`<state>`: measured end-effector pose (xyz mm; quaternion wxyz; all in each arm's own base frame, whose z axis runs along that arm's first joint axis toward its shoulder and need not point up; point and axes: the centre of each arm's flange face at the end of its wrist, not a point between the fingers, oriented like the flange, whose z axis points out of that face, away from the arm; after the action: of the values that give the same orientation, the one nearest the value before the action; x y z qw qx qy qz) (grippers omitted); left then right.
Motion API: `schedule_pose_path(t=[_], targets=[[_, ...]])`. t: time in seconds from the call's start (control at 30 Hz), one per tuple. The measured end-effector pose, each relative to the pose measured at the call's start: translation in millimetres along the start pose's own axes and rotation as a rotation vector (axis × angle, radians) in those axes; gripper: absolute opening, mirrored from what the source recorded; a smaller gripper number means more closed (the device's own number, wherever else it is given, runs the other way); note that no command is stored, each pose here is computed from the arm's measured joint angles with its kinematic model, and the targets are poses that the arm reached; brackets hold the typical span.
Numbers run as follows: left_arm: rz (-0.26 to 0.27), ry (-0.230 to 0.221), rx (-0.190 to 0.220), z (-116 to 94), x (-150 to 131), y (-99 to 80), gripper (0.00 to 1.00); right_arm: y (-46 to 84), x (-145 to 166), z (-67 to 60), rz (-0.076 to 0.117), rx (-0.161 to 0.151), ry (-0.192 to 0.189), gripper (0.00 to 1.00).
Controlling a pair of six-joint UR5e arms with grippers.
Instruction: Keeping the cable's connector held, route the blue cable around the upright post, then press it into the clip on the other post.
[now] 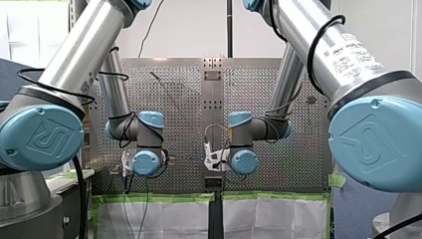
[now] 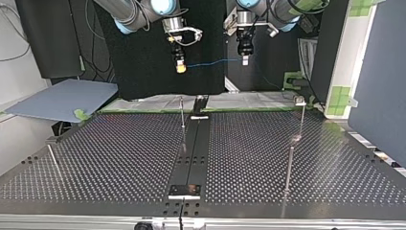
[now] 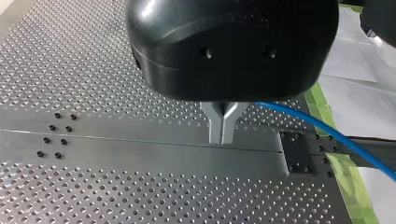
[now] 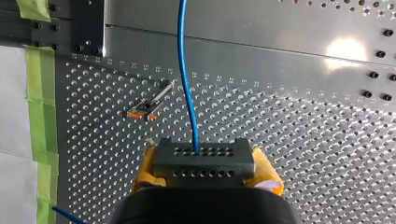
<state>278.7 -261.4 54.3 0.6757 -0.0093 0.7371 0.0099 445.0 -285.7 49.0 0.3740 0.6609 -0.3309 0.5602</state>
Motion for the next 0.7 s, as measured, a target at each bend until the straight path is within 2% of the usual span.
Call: schedule_pose_path(t=[0.7], targets=[[-0.003, -0.001, 0.0, -1.6, 2.4, -1.6, 0.0, 0.4, -1.1, 0.9, -0.004, -0.004, -0.004, 0.0]])
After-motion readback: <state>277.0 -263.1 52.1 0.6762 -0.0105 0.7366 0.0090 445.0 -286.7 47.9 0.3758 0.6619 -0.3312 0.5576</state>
